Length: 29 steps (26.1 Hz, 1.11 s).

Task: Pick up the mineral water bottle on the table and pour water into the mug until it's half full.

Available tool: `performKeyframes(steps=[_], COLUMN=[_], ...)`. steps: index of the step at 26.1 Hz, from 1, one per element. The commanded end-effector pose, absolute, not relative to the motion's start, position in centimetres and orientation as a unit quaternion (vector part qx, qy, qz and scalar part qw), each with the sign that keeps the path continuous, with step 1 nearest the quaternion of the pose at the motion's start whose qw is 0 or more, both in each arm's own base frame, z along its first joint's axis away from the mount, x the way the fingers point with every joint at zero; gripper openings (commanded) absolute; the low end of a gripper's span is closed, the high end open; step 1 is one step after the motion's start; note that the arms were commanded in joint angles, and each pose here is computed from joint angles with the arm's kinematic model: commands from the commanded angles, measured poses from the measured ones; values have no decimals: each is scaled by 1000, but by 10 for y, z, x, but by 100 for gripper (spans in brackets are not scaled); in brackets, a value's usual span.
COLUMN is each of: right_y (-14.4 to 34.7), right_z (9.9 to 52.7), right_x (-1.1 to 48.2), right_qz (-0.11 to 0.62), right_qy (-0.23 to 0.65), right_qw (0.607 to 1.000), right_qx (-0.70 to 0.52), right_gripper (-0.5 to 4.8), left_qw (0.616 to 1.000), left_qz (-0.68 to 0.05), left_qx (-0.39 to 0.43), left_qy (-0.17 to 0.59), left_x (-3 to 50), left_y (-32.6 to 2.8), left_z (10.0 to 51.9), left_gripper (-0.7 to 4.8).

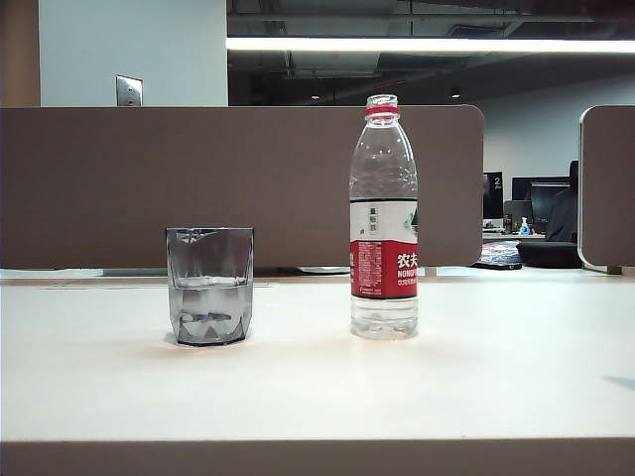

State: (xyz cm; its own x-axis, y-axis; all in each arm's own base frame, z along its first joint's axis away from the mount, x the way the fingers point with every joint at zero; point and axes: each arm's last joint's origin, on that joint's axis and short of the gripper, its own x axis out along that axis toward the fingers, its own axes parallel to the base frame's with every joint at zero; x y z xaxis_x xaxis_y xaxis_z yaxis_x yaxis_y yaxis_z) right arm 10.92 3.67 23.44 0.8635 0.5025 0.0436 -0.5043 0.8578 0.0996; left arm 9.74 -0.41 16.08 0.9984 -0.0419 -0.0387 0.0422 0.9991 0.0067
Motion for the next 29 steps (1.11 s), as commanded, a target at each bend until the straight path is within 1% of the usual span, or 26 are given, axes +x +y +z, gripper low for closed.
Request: performKeyframes(steps=[1, 2, 6, 7, 10, 12, 16, 22, 29], right_y=[26, 19, 5, 3, -2, -4, -4, 1, 1], right_z=[220, 208, 185, 183, 175, 173, 173, 173, 173], right_x=[104, 102, 97, 97, 97, 97, 97, 97, 97], right_qz=[230, 197, 129, 114, 27, 0, -2, 21, 21], right_qy=[-27, -34, -56, -59, -54, -49, -48, -46, -46], right_qw=[971, 978, 989, 990, 996, 997, 997, 997, 998], right_qx=[56, 56, 53, 53, 59, 61, 61, 51, 48], right_gripper=[-5, -5, -5, -5, -5, -5, -5, -5, -5], left_qw=[1000, 1000, 1000, 1000, 1000, 1000, 1000, 1000, 1000], left_qz=[-23, -23, -23, -23, -23, -23, -23, -23, -23], left_qx=[4, 4, 4, 4, 4, 4, 4, 4, 4], left_qy=[11, 12, 11, 11, 11, 11, 11, 11, 11], left_x=[97, 97, 97, 97, 97, 97, 97, 97, 97], left_y=[-4, -4, -4, -4, -4, -4, -4, -4, -4], left_z=[163, 163, 163, 163, 163, 163, 163, 163, 163], left_gripper=[-5, -5, -5, -5, -5, -5, -5, -5, -5])
